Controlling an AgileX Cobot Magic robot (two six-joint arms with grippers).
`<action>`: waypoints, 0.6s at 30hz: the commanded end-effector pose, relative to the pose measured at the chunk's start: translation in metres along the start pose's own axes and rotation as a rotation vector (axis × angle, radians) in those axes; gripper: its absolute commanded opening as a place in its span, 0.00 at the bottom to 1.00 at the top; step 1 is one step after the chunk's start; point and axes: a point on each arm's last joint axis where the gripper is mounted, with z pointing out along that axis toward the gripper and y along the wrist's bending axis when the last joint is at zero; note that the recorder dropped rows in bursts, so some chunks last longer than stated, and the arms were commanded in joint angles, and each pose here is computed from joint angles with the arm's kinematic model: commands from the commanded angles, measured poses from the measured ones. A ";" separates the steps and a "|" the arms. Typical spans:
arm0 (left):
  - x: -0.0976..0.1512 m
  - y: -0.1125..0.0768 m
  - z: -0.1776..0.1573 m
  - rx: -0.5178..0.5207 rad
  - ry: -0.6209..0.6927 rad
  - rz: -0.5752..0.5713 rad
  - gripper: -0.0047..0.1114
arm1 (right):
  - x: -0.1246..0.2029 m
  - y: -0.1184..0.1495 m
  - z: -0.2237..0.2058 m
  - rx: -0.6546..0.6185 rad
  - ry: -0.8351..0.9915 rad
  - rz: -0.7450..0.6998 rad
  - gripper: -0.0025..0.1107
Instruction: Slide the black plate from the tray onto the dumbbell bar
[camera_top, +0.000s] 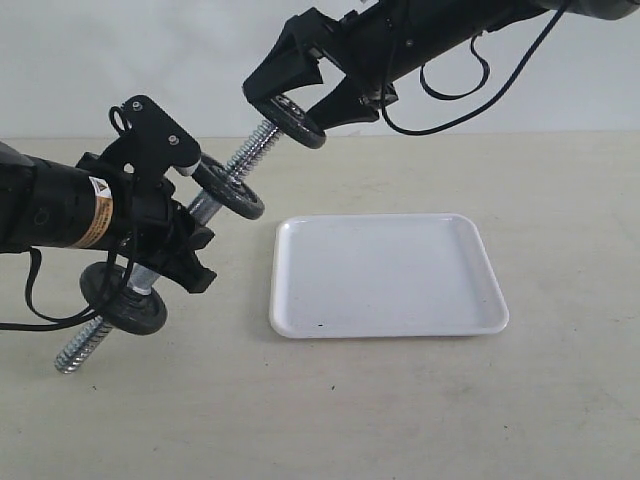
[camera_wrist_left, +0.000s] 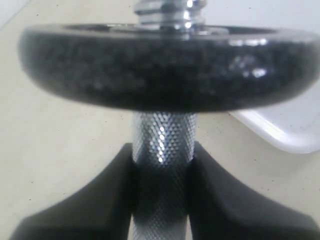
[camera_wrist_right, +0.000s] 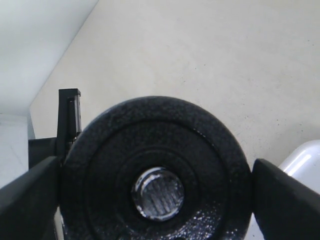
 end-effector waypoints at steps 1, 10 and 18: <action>-0.032 0.008 -0.022 -0.027 -0.125 -0.011 0.08 | 0.003 0.014 0.010 -0.061 0.048 -0.014 0.56; -0.032 0.008 -0.022 -0.029 -0.125 -0.011 0.08 | 0.003 0.014 0.010 -0.061 0.048 -0.011 0.64; -0.032 0.008 -0.022 -0.029 -0.125 -0.011 0.08 | 0.003 0.014 0.010 -0.063 0.047 -0.010 0.65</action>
